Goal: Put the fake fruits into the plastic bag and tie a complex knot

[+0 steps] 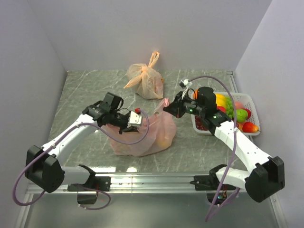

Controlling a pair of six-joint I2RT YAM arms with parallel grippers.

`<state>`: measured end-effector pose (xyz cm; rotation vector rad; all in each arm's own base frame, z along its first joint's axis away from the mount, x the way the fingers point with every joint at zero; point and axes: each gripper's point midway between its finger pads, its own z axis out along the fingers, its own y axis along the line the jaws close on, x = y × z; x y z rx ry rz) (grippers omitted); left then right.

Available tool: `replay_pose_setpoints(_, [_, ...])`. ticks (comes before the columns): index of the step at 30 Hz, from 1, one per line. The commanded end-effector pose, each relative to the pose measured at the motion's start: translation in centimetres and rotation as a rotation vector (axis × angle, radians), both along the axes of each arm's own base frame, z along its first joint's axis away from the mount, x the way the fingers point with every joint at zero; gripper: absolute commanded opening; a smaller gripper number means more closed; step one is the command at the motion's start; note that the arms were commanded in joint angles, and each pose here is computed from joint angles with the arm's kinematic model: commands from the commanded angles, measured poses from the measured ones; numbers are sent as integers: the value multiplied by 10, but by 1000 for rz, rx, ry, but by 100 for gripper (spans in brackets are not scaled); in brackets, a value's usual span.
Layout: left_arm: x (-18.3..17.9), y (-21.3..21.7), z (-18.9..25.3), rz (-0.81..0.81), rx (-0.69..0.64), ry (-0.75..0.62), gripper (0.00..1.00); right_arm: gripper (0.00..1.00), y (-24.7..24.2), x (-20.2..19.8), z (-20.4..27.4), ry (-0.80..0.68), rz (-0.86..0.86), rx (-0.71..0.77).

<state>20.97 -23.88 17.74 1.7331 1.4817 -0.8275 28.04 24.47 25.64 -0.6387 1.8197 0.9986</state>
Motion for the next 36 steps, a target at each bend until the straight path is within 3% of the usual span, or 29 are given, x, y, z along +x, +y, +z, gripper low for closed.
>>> replay_pose_setpoints(1, [-6, 7, -42, 11, 86, 19, 0, 0, -13, 21, -7, 99, -127, 53])
replay_pose_setpoints(9, [-9, 4, -77, -7, 123, 97, 1, 0, -8, 35, -37, 223, -162, 61])
replay_pose_setpoints(14, [-12, 1, -55, -25, 98, 97, 4, 0, -3, 36, -22, 239, -143, 92])
replay_pose_setpoints(20, [-24, 3, -20, -10, 66, 112, 23, 0, 3, 26, -21, 260, -86, 107])
replay_pose_setpoints(25, [-18, -4, 5, 36, 17, 111, 55, 0, 6, 20, -17, 247, -48, 104])
replay_pose_setpoints(28, [-13, -9, 12, 77, -13, 124, 66, 0, 6, 18, -15, 237, -38, 108])
replay_pose_setpoints(33, [6, -18, -1, 147, -5, 125, 63, 0, 6, 18, -16, 237, -37, 107])
replay_pose_setpoints(36, [7, -18, -19, 137, 18, 134, 44, 0, 7, 23, -20, 248, -50, 102])
